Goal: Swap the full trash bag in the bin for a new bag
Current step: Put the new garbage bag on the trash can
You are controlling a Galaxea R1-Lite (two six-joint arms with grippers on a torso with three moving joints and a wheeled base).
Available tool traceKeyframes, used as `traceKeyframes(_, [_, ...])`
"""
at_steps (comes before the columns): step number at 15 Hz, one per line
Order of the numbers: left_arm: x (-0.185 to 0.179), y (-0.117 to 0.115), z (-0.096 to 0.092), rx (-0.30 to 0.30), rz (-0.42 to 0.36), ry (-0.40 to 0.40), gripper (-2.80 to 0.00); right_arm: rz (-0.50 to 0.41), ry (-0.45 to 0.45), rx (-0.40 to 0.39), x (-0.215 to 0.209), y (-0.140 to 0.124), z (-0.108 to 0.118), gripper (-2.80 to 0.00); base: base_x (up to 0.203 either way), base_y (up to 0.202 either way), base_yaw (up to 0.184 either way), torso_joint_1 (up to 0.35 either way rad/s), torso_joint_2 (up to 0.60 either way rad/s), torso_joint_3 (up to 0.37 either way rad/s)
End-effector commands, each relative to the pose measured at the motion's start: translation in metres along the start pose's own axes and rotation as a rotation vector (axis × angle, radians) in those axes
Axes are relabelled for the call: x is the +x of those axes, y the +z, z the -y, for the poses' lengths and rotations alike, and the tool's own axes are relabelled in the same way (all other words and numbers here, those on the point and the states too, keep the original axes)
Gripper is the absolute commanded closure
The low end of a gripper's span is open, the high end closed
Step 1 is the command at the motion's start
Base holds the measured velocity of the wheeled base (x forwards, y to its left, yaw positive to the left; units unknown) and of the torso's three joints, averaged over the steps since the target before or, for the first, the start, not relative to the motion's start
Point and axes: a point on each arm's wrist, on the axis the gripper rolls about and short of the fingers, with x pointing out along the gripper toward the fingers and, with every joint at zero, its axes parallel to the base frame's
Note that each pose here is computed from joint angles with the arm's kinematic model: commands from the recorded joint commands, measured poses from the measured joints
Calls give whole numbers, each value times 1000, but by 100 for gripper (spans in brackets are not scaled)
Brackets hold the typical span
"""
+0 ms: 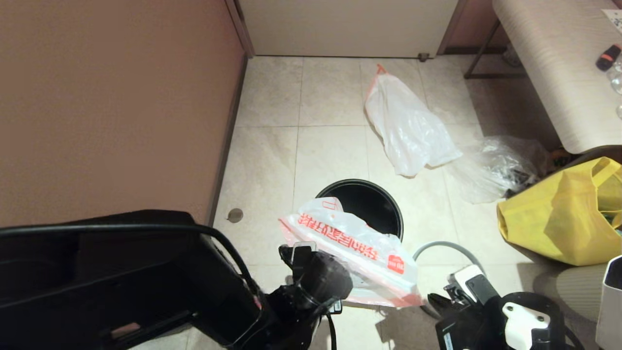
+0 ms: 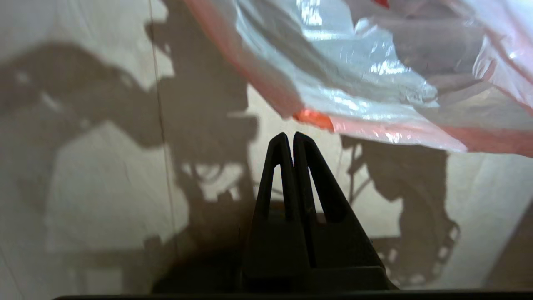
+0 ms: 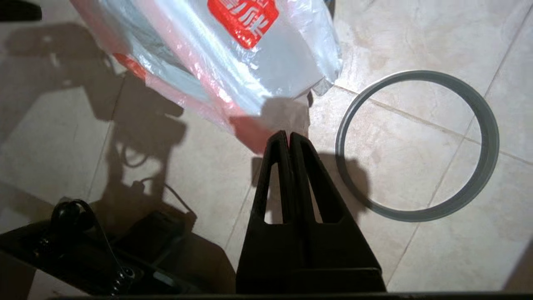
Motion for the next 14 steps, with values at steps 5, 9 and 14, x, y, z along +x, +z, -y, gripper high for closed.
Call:
traceKeyframes(5, [9,16,15,-89,-70,24,-280,34,-25,22,0,6,7,0,0,0,0,0,0,0])
traceKeyframes(9, [37,19,9,-116,-70,68,-280,50,-29,27,2,10,7,0,0,0,0,0,0,0])
traceKeyframes(14, [61,59,12,-214,-3,20,-280,65,24,15,-8,12,-1,0,0,0,0,0,0,0])
